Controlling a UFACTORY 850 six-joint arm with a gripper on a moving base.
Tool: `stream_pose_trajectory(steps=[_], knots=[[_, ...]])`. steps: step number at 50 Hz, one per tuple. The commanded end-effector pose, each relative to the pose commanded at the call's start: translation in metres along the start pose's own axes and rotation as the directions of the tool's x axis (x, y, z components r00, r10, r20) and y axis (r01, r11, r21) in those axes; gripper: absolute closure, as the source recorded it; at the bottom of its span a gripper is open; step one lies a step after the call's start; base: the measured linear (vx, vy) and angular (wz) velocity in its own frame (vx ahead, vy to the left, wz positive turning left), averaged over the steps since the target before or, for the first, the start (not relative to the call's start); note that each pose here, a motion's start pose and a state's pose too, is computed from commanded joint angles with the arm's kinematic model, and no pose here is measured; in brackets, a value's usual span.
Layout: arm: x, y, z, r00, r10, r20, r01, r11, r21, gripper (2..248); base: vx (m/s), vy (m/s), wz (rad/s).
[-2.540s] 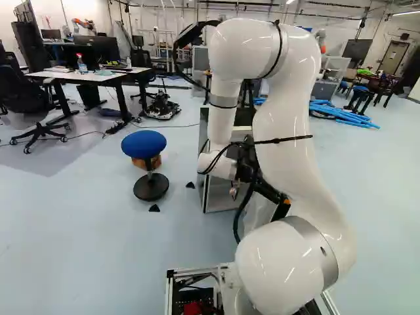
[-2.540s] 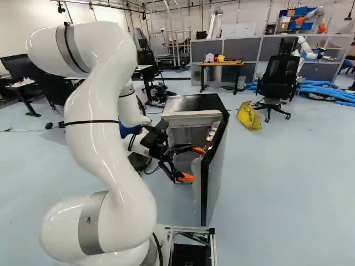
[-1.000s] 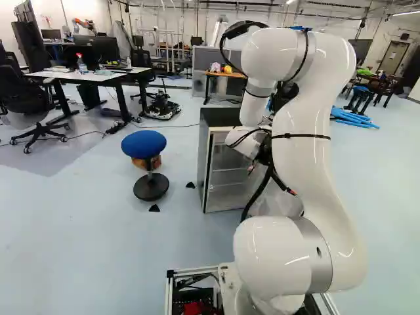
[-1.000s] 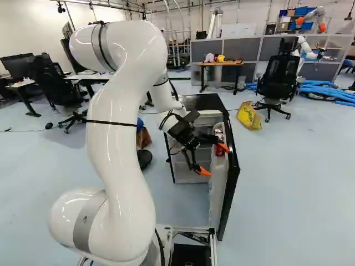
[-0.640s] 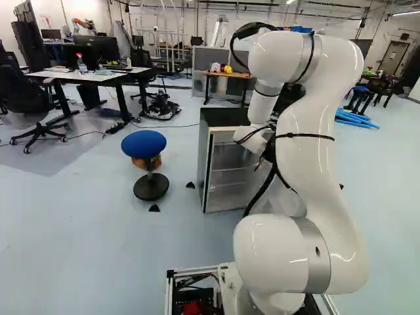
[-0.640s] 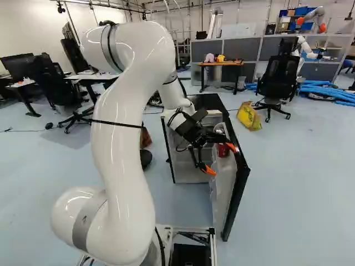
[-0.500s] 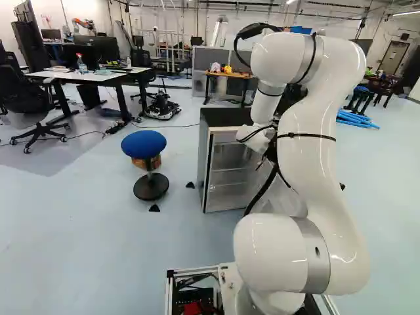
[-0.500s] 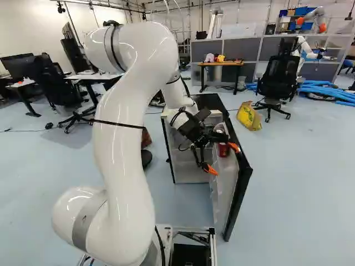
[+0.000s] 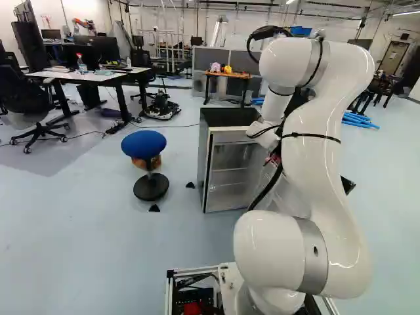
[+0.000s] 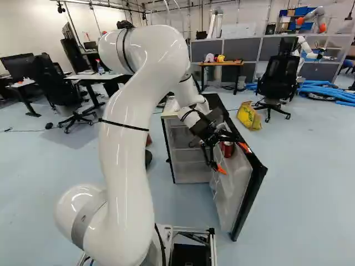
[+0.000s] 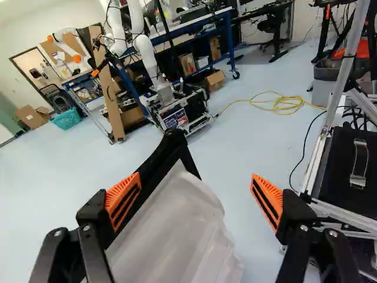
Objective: Grab a drink from the fridge
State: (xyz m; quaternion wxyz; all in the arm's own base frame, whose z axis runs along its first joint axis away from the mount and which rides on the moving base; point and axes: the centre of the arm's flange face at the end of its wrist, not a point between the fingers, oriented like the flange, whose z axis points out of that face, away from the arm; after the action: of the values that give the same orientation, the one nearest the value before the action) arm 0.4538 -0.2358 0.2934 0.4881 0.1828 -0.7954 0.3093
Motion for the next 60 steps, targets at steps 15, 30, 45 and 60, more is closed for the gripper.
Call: stream_pose_trajectory(steps=[15, 30, 45, 60], knots=[[-0.003, -0.029, 0.015, 0.998, 0.037, 0.044, -0.037, 0.999, 0.004, 3, 0.000, 0.000, 0.000], [-0.003, -0.040, 0.020, 0.998, 0.042, 0.049, -0.044, 0.999, 0.032, 3, 0.000, 0.000, 0.000], [0.001, -0.034, 0.024, 0.999, 0.007, 0.038, -0.011, 0.995, 0.098, 3, 0.000, 0.000, 0.000], [0.010, -0.013, 0.030, 0.997, -0.070, 0.013, 0.066, 0.973, 0.222, 3, 0.000, 0.000, 0.000]])
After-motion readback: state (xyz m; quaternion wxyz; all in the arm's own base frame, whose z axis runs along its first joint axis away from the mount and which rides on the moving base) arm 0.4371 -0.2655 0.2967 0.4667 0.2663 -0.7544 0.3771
